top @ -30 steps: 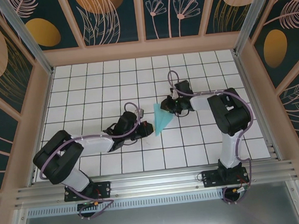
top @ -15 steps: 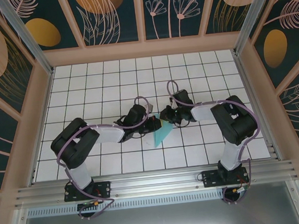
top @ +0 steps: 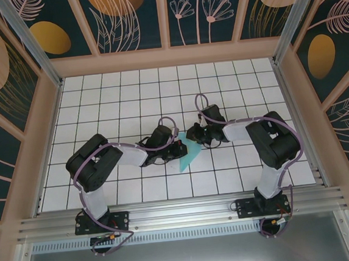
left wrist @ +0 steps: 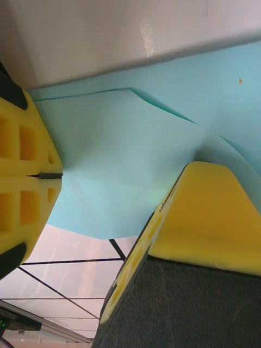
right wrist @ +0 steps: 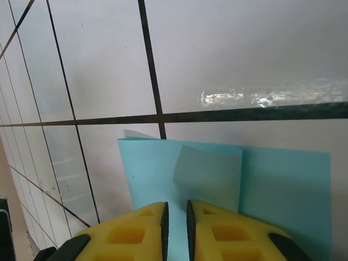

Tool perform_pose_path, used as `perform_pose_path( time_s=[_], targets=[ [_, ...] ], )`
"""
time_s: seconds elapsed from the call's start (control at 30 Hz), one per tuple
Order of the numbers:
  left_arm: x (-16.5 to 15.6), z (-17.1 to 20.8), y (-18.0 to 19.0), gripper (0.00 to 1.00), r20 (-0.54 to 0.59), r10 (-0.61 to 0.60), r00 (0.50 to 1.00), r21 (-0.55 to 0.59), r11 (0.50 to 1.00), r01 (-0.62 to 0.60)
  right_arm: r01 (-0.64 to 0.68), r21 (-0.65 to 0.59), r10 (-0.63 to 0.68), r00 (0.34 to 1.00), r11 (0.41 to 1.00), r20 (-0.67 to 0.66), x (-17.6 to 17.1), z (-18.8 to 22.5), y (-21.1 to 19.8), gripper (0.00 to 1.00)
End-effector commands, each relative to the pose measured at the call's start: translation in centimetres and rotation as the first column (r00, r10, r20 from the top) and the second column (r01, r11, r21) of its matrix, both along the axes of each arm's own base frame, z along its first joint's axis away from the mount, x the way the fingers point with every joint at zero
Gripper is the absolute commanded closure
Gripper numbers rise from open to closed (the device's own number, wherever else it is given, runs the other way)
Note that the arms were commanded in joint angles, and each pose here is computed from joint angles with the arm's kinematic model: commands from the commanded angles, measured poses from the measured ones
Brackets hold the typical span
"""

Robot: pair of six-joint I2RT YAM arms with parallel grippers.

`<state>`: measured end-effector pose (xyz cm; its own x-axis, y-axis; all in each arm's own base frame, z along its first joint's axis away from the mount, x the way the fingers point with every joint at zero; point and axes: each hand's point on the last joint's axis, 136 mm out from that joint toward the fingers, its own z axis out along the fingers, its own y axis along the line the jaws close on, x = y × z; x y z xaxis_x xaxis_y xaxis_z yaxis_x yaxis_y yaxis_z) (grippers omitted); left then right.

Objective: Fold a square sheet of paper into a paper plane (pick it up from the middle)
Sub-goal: Fourth fold the wing at the center of the table.

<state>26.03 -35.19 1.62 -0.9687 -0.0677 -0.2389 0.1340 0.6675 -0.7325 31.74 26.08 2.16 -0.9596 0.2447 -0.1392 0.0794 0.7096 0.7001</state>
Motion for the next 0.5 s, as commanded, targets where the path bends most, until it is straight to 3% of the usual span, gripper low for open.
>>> perform_pose_path(
  time_s=[0.0, 0.23, 0.47],
  targets=[
    [-2.6, -4.8, 2.7, 1.0, -0.089, -0.024, 0.996, 0.153, 0.988, 0.038, -0.011, -0.027, 0.012, 0.999, 1.0, 0.037, 0.9, 0.8, 0.0, 0.79],
    [-4.0, -7.2, 5.3, 1.0, -0.11, -0.037, 0.993, 0.265, 0.962, 0.065, 0.008, -0.037, -0.006, 0.998, 0.999, 0.064, 3.7, 1.0, -1.3, 0.79],
    [-4.3, -7.7, 5.8, 1.0, -0.113, -0.03, 0.993, 0.285, 0.957, 0.061, 0.03, -0.057, -0.029, 0.999, 0.998, 0.026, 4.9, -1.2, -2.8, 0.79]
  ],
)
